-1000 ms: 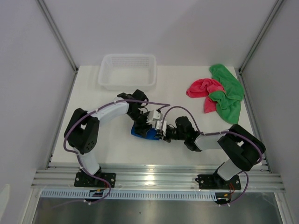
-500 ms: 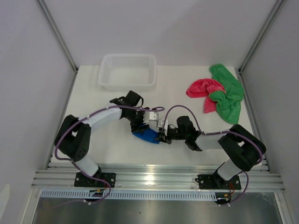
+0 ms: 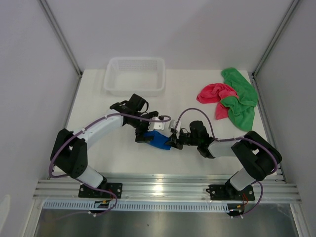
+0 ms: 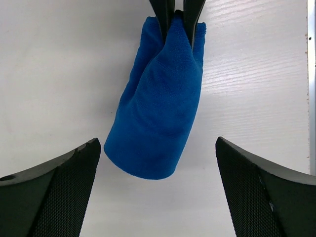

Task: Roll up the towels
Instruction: Roll the towel, then place the rolled towel into the container

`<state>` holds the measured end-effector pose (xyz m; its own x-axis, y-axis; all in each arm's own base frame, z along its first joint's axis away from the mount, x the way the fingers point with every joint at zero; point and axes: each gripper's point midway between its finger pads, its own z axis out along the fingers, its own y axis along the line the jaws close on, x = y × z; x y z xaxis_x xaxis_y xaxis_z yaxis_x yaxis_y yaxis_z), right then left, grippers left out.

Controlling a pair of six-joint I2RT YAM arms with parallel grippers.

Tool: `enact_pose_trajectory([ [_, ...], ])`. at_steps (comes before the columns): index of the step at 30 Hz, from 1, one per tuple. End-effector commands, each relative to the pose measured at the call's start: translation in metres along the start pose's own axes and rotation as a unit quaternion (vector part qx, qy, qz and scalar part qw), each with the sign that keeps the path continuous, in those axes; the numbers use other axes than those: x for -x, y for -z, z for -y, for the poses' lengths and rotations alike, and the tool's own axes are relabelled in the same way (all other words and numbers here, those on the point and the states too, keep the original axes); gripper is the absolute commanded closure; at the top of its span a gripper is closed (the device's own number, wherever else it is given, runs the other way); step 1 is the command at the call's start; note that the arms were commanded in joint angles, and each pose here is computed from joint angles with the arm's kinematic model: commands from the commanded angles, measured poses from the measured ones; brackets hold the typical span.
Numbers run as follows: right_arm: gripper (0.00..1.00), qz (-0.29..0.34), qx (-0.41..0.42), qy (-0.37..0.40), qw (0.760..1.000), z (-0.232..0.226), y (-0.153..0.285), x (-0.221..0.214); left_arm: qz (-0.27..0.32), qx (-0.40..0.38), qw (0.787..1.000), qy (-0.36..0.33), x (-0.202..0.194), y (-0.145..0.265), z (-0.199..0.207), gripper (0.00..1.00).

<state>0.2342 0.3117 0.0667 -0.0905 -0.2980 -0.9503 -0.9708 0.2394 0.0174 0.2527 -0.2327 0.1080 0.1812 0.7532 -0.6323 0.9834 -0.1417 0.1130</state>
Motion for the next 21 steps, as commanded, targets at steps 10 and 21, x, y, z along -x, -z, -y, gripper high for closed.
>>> enact_pose_trajectory([
  [10, 1.00, 0.029, -0.002, 0.001, 1.000, 0.002, -0.001, 0.013, -0.040, -0.029, 0.997, -0.065, -0.016, -0.050, 0.003, 0.01],
  [21, 1.00, 0.047, 0.009, -0.004, 0.999, -0.002, 0.002, 0.015, -0.072, -0.022, 0.997, -0.023, -0.030, -0.075, -0.001, 0.06],
])
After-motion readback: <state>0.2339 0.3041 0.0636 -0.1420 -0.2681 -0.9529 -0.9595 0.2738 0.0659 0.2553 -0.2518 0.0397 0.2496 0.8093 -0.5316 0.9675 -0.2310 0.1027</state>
